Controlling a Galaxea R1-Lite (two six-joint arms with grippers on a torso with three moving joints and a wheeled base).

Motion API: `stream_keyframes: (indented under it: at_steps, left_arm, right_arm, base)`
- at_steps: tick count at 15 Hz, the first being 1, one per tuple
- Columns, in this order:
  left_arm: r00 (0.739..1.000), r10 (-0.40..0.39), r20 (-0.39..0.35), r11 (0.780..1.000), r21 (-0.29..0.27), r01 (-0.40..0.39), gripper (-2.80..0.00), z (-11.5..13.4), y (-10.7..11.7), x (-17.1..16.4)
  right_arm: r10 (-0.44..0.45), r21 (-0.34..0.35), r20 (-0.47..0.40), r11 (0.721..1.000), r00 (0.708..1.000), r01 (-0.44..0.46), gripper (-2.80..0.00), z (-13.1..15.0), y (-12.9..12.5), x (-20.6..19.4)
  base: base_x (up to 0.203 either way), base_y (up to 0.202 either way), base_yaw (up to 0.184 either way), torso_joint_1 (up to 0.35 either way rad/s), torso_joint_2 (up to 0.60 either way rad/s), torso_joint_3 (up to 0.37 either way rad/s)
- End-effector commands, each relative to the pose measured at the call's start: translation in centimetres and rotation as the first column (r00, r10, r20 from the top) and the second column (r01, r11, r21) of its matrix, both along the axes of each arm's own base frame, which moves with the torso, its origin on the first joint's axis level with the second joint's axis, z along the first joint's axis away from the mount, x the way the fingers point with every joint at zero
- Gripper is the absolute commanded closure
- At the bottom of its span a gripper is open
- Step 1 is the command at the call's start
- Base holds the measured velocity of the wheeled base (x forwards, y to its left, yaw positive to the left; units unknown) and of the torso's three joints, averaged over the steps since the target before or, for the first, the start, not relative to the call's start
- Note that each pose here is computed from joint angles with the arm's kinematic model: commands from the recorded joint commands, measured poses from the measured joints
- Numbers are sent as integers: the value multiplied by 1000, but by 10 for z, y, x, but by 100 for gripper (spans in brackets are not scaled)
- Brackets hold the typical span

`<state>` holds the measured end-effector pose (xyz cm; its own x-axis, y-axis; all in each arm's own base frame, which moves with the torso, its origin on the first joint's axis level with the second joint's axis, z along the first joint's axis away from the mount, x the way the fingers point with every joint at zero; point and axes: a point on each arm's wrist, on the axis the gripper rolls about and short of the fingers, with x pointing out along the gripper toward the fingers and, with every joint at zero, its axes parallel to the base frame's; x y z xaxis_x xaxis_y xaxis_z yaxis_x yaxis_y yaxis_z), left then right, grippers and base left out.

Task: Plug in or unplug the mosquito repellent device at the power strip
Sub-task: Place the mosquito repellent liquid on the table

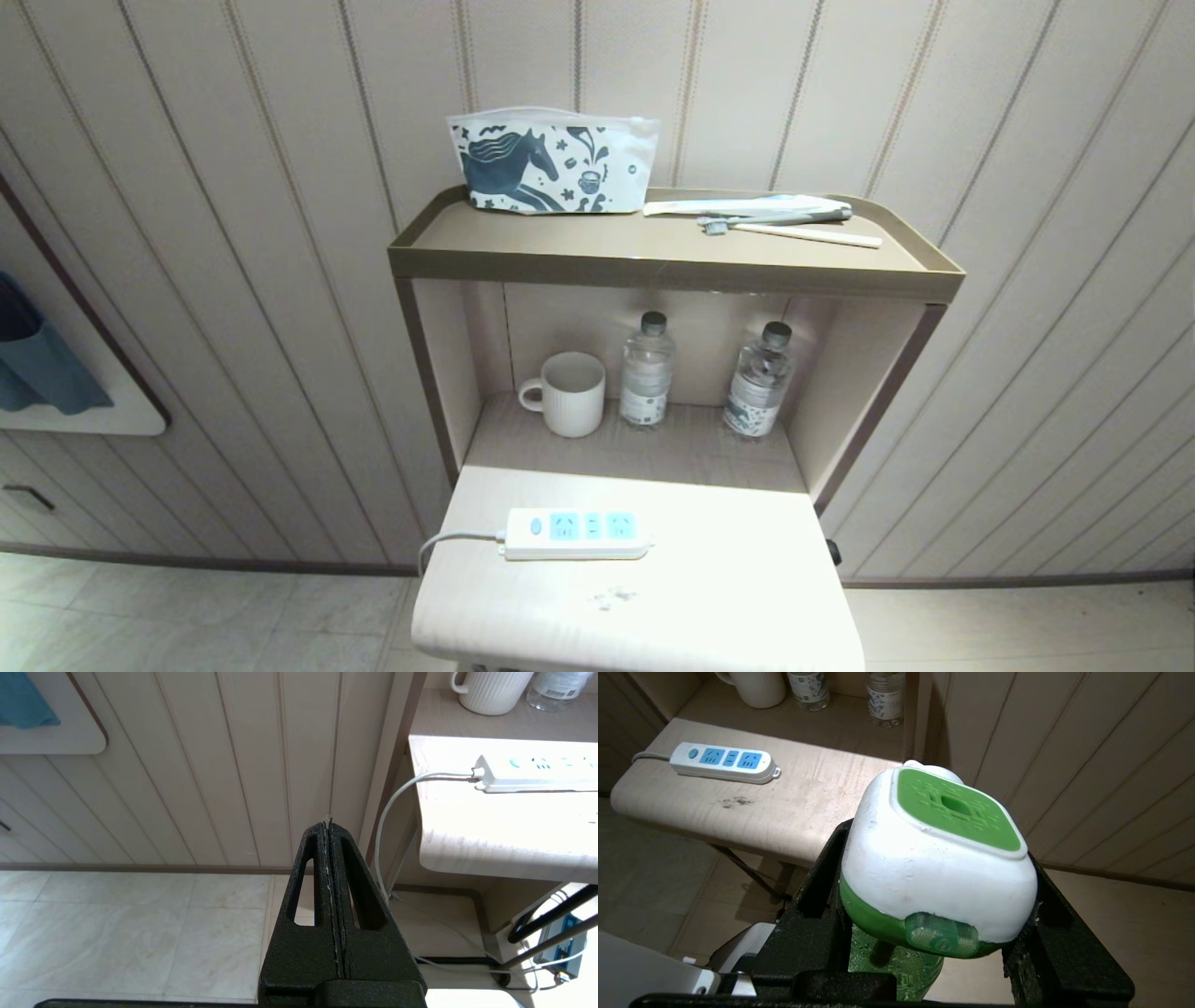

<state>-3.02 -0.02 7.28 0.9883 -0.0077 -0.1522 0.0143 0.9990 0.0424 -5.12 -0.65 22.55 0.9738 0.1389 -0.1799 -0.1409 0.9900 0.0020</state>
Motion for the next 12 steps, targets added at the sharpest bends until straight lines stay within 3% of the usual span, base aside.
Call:
stream_keyframes:
  at_steps: [1, 4, 7, 12]
  left_arm:
    - [1000, 0, -2, 1000, 0, 0, 0, 0, 0, 0]
    - [1000, 0, -2, 1000, 0, 0, 0, 0, 0, 0]
    - [1000, 0, -2, 1000, 0, 0, 0, 0, 0, 0]
    - [1000, 0, -2, 1000, 0, 0, 0, 0, 0, 0]
  right_arm:
    - [52, 1, 3, 999, 999, -52, 0, 0, 1, -1]
    - [182, -1, 20, 983, 983, -182, 0, -1, 3, -3]
    - [213, 7, -32, 977, 976, -213, 0, -1, 6, 9]
    - [253, 14, -11, 967, 967, -253, 0, 2, 6, 6]
  base:
    - [0, 0, 0, 0, 0, 0]
    - [0, 0, 0, 0, 0, 0]
    - [0, 0, 0, 0, 0, 0]
    - [0, 0, 0, -58, 136, 69]
